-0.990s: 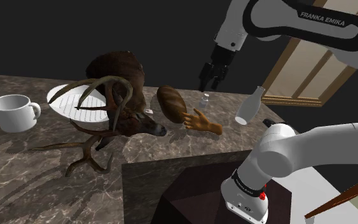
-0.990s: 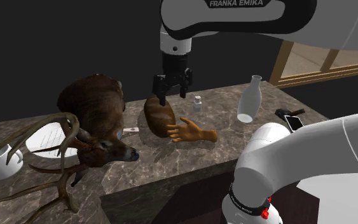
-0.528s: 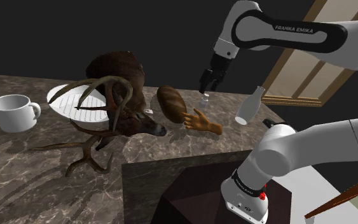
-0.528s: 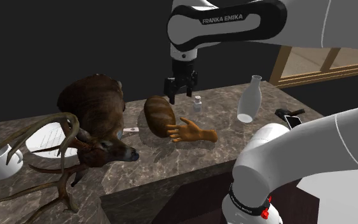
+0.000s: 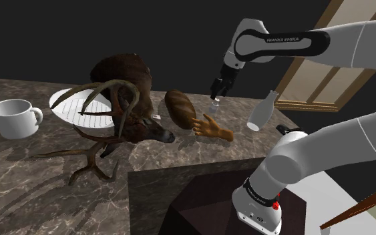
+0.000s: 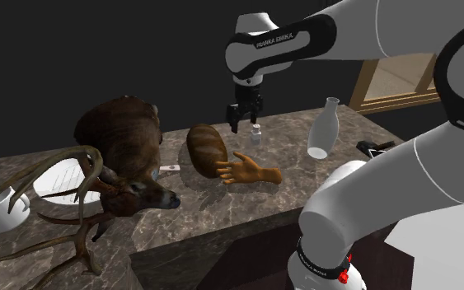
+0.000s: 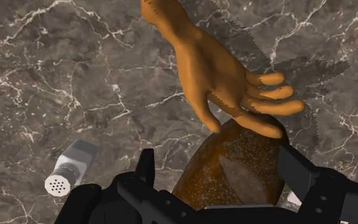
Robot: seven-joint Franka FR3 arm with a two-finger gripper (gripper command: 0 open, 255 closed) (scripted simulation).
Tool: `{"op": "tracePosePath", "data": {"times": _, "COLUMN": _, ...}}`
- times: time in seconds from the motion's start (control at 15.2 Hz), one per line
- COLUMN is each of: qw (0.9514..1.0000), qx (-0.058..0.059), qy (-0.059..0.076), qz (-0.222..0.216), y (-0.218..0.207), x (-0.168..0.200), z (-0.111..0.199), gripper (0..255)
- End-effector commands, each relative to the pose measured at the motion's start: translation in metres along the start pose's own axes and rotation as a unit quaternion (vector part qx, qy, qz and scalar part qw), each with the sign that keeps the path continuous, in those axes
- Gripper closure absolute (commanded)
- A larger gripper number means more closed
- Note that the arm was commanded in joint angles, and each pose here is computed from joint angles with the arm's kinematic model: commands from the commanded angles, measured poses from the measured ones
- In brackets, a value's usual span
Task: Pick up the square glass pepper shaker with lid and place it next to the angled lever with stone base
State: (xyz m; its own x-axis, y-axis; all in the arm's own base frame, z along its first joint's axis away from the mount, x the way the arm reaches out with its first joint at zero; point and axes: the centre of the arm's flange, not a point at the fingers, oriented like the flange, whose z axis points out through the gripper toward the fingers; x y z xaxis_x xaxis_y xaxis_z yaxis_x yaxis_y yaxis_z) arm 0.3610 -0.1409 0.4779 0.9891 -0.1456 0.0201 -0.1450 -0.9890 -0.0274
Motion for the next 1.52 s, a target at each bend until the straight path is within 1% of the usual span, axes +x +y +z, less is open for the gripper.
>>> {"op": "tracePosePath", "data": {"times": 0.0, "qw": 1.0000, "qx": -0.006, "qy": 0.003, "qz": 0.000, "y": 0.020, "x": 0.008, "z": 0.009, "gripper": 0}}
{"op": "tracePosePath", "data": {"times": 0.86, "qw": 0.9991, "qx": -0.037, "qy": 0.019, "qz": 0.000, "y": 0.157, "x": 0.068, "z": 0.071, "gripper": 0}}
{"op": "tracePosePath", "data": {"times": 0.92, "qw": 0.9991, "qx": -0.039, "qy": 0.019, "qz": 0.000, "y": 0.162, "x": 0.071, "z": 0.073, "gripper": 0}}
{"op": "tracePosePath", "data": {"times": 1.45, "qw": 0.9991, "qx": -0.039, "qy": 0.019, "qz": 0.000, "y": 0.165, "x": 0.072, "z": 0.113, "gripper": 0}}
